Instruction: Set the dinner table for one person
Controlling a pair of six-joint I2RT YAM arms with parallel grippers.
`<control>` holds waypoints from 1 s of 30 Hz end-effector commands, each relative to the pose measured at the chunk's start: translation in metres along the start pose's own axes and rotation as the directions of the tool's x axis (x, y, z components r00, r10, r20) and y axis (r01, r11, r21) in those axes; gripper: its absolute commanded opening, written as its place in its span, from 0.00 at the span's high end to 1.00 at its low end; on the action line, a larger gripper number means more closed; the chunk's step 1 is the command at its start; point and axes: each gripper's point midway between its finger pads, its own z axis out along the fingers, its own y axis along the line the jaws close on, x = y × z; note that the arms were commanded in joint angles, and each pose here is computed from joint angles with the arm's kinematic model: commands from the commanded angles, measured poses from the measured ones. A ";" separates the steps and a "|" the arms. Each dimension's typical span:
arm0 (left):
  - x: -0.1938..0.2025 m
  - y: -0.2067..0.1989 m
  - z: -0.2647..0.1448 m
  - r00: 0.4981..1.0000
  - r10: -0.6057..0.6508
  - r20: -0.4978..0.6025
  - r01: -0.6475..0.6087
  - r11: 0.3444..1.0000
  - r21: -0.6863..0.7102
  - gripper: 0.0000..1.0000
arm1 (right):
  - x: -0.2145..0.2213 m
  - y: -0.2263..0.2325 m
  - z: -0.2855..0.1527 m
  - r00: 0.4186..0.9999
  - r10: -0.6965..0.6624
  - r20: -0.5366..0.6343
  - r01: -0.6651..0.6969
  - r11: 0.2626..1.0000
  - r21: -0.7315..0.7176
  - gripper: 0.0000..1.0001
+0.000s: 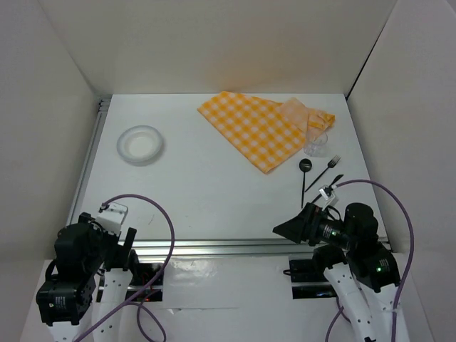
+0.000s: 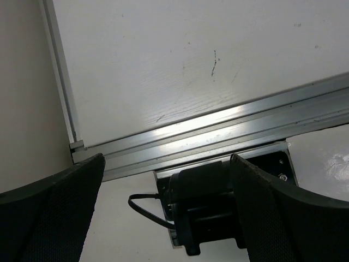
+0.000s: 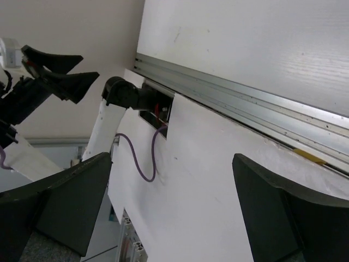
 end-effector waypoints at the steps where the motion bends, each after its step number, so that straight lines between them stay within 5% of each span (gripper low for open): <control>1: 0.002 -0.002 0.001 1.000 -0.016 -0.007 0.016 1.000 0.005 0.00 | -0.003 -0.005 0.003 0.999 -0.016 -0.033 0.018 0.999 0.041 0.00; 9: -0.011 0.014 -0.014 0.995 0.092 0.042 -0.090 0.994 -0.061 0.00 | -0.063 0.004 0.025 0.993 -0.102 -0.055 0.110 0.982 0.154 0.00; 14: -0.059 0.016 -0.035 0.992 0.064 0.107 -0.064 0.998 -0.001 0.00 | -0.119 -0.001 0.051 0.980 -0.178 -0.088 0.195 0.945 0.264 0.00; 21: -0.110 0.035 -0.004 0.995 0.057 0.080 -0.059 0.998 0.027 0.00 | -0.195 -0.044 0.107 0.972 -0.217 -0.090 0.234 0.863 0.448 0.00; 25: -0.119 0.028 0.012 0.994 0.066 0.088 -0.074 0.993 0.094 0.00 | -0.214 -0.078 0.153 0.935 -0.307 -0.176 0.353 0.766 0.538 0.00; 30: -0.119 0.027 0.025 0.994 0.065 0.091 -0.075 0.992 0.104 0.00 | -0.209 -0.147 0.212 0.832 -0.338 -0.440 0.555 0.533 0.639 0.00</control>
